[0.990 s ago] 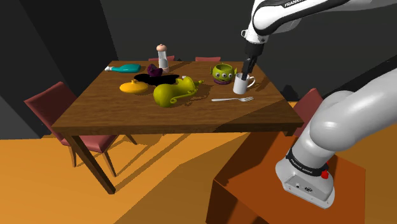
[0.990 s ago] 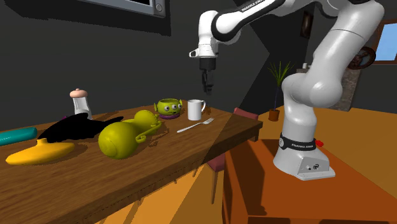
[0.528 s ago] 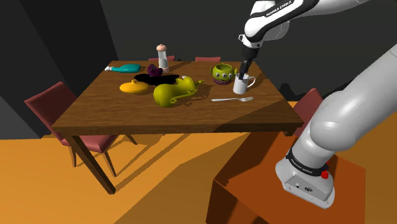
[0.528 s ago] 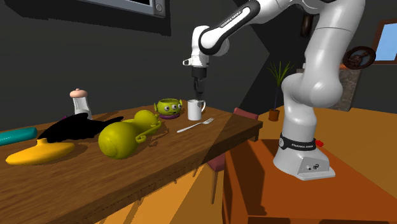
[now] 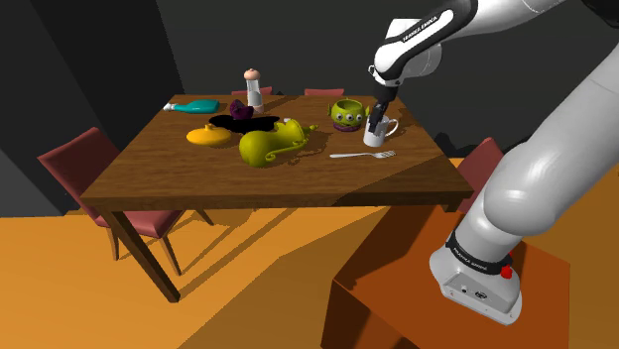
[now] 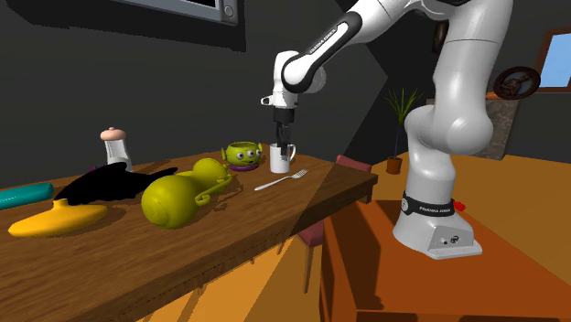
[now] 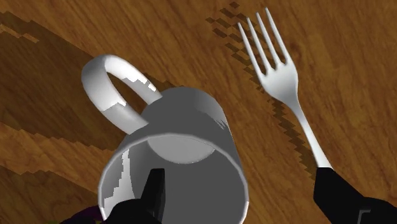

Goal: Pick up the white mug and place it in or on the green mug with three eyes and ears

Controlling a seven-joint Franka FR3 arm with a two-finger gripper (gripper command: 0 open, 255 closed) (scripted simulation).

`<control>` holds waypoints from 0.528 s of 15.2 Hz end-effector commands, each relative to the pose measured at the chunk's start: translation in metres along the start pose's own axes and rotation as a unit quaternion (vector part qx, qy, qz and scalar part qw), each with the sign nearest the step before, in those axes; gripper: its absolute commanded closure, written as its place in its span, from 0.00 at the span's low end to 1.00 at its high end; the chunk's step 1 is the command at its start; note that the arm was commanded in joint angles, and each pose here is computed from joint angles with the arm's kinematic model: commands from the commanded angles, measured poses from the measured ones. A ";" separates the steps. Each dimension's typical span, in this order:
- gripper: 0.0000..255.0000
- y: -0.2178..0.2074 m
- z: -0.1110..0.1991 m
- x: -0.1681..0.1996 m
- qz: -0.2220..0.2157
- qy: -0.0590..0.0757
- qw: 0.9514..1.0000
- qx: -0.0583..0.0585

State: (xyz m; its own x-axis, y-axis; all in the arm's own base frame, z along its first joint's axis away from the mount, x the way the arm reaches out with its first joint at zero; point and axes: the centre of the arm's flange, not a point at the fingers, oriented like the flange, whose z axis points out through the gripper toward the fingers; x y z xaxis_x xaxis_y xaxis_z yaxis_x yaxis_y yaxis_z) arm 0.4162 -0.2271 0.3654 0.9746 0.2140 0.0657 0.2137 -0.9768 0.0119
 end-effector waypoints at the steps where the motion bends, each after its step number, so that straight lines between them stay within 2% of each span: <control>1: 0.00 0.001 0.004 0.000 0.000 0.000 1.000 0.000; 7: 0.00 0.001 0.004 0.000 0.000 0.000 1.000 0.000; 8: 1.00 0.001 0.004 0.000 0.000 0.000 1.000 0.000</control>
State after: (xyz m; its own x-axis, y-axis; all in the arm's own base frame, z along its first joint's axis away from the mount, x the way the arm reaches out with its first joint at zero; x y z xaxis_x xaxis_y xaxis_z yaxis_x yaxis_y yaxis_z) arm 0.4168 -0.2276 0.3615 0.9746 0.2141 0.0660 0.2138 -0.9768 0.0122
